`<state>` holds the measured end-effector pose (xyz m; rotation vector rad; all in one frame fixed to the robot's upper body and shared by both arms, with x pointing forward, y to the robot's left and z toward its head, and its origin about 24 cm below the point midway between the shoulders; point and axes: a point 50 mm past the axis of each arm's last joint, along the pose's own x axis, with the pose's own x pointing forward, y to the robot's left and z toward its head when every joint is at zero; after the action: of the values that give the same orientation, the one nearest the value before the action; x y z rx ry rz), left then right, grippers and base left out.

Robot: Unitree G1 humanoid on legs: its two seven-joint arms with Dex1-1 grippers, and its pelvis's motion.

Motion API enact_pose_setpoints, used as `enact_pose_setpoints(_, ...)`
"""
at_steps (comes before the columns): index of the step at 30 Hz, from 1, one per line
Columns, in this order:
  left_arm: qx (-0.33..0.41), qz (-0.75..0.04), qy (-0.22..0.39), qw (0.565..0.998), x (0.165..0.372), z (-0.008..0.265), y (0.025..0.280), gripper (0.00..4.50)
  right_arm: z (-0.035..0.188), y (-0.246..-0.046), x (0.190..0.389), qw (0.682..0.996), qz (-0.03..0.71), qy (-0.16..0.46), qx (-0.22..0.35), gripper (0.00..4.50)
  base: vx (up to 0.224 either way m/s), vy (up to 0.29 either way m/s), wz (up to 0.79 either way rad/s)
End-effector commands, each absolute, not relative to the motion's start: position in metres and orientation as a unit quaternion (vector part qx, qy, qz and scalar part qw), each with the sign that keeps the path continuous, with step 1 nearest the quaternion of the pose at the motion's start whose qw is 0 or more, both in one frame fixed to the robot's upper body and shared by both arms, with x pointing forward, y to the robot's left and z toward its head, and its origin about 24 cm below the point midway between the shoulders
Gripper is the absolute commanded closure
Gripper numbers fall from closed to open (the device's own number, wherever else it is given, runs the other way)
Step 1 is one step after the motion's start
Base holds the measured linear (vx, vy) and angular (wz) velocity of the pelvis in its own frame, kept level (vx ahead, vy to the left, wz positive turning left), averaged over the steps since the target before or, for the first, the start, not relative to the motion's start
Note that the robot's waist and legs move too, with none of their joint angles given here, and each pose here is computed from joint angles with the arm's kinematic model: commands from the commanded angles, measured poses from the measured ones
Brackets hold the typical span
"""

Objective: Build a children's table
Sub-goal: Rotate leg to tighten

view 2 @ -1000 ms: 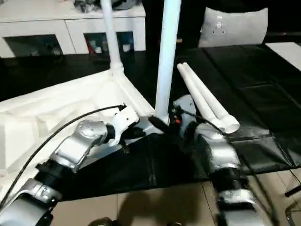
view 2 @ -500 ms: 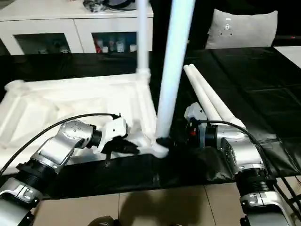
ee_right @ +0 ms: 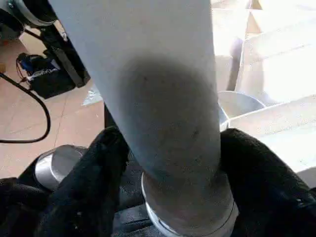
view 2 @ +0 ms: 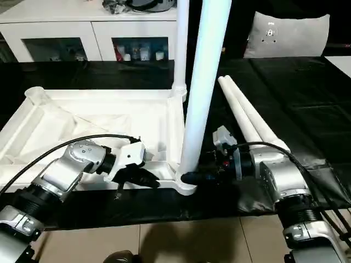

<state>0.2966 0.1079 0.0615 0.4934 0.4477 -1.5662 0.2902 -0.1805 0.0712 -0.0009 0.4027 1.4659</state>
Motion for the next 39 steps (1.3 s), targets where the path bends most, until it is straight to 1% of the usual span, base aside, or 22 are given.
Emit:
enact_pose_setpoints(1, 0.236, -0.711, 0.166, 0.641, 0.3, 0.077, 0.098, 4.5, 0.077, -0.176, 0.291, 0.712, 0.68, 0.175, -0.002, 1.72, 0.0, 0.0, 0.0)
enact_pose_setpoints(5, 0.23, -0.708, 0.167, 0.646, 0.301, 0.076, 0.097, 4.5, 0.076, -0.174, 0.289, 0.711, 0.681, 0.176, 0.011, 2.09, 0.0, 0.0, 0.0)
enact_pose_setpoints(6, 0.226, -0.7, 0.168, 0.656, 0.302, 0.075, 0.096, 4.5, 0.076, -0.171, 0.288, 0.713, 0.679, 0.174, 0.021, 2.23, 0.0, 0.0, 0.0)
enact_pose_setpoints(7, 0.221, -0.691, 0.169, 0.667, 0.303, 0.074, 0.094, 4.5, 0.075, -0.168, 0.286, 0.714, 0.678, 0.172, 0.031, 2.23, 0.0, 0.0, 0.0)
enact_pose_setpoints(9, 0.221, -0.689, 0.169, 0.669, 0.303, 0.074, 0.094, 4.5, 0.075, -0.168, 0.286, 0.714, 0.677, 0.172, 0.033, 2.32, 0.0, 0.0, 0.0)
enact_pose_setpoints(10, 0.218, -0.682, 0.17, 0.677, 0.304, 0.073, 0.093, 4.5, 0.074, -0.166, 0.287, 0.721, 0.67, 0.174, 0.032, 2.33, 0.0, 0.0, 0.0)
enact_pose_setpoints(11, 0.201, -0.637, 0.176, 0.723, 0.312, 0.073, 0.087, 4.5, 0.067, -0.157, 0.294, 0.763, 0.62, 0.183, 0.02, 2.33, 0.0, 0.0, 0.0)
enact_pose_setpoints(12, 0.186, -0.599, 0.184, 0.757, 0.317, 0.073, 0.083, 4.5, 0.061, -0.149, 0.3, 0.796, 0.576, 0.189, 0.004, 2.35, 0.0, 0.0, 0.0)
enact_pose_setpoints(14, 0.163, -0.559, 0.192, 0.79, 0.323, 0.073, 0.077, 4.5, 0.053, -0.141, 0.314, 0.846, 0.493, 0.204, 0.006, 2.4, 0.0, 0.0, 0.0)
enact_pose_setpoints(15, 0.162, -0.557, 0.192, 0.791, 0.323, 0.073, 0.077, 4.5, 0.053, -0.141, 0.314, 0.847, 0.49, 0.205, 0.007, 2.43, 0.0, 0.0, 0.0)
enact_pose_setpoints(18, 0.138, -0.49, 0.21, 0.835, 0.33, 0.074, 0.064, 4.5, 0.047, -0.126, 0.331, 0.894, 0.383, 0.231, 0.025, 2.48, 0.0, 0.0, 0.0)
enact_pose_setpoints(20, 0.137, -0.476, 0.209, 0.843, 0.332, 0.074, 0.062, 4.5, 0.046, -0.123, 0.333, 0.899, 0.371, 0.229, 0.024, 2.48, 0.0, 0.0, 0.0)
enact_pose_setpoints(21, 0.132, -0.464, 0.205, 0.852, 0.334, 0.075, 0.058, 4.5, 0.046, -0.119, 0.336, 0.908, 0.355, 0.223, 0.012, 2.48, 0.0, 0.0, 0.0)
enact_pose_setpoints(23, 0.129, -0.444, 0.195, 0.865, 0.336, 0.078, 0.05, 4.5, 0.045, -0.112, 0.338, 0.912, 0.355, 0.205, 0.019, 2.48, 0.0, 0.0, 0.0)
enact_pose_setpoints(24, 0.133, -0.447, 0.19, 0.864, 0.336, 0.08, 0.047, 4.5, 0.047, -0.11, 0.339, 0.914, 0.356, 0.192, 0.025, 1.95, 0.0, 0.0, 0.0)
enact_pose_setpoints(25, 0.135, -0.45, 0.188, 0.863, 0.336, 0.08, 0.046, 4.5, 0.047, -0.11, 0.339, 0.915, 0.356, 0.189, 0.029, 1.95, 0.0, 0.0, 0.0)
enact_pose_setpoints(27, 0.144, -0.456, 0.185, 0.859, 0.334, 0.081, 0.045, 4.5, 0.049, -0.11, 0.338, 0.915, 0.361, 0.178, 0.039, 1.76, 0.0, 0.0, 0.0)
enact_pose_setpoints(30, 0.18, -0.474, 0.181, 0.843, 0.33, 0.078, 0.05, 4.5, 0.053, -0.124, 0.334, 0.911, 0.382, 0.155, 0.026, 1.44, 0.0, 0.0, 0.0)
enact_pose_setpoints(33, 0.188, -0.482, 0.18, 0.837, 0.329, 0.076, 0.054, 4.5, 0.056, -0.132, 0.332, 0.907, 0.395, 0.142, 0.021, 1.2, 0.0, 0.0, 0.0)
enact_pose_setpoints(36, 0.217, -0.506, 0.179, 0.815, 0.328, 0.072, 0.065, 4.5, 0.067, -0.154, 0.329, 0.895, 0.428, 0.123, 0.007, 0.95, 0.0, 0.0, 0.0)
enact_pose_setpoints(38, 0.226, -0.521, 0.178, 0.804, 0.326, 0.071, 0.069, 4.5, 0.07, -0.162, 0.326, 0.887, 0.445, 0.125, 0.004, 0.85, 0.0, 0.0, 0.0)
enact_pose_setpoints(39, 0.237, -0.539, 0.175, 0.789, 0.324, 0.071, 0.073, 4.5, 0.074, -0.169, 0.323, 0.876, 0.466, 0.125, -0.004, 0.71, 0.0, 0.0, 0.0)
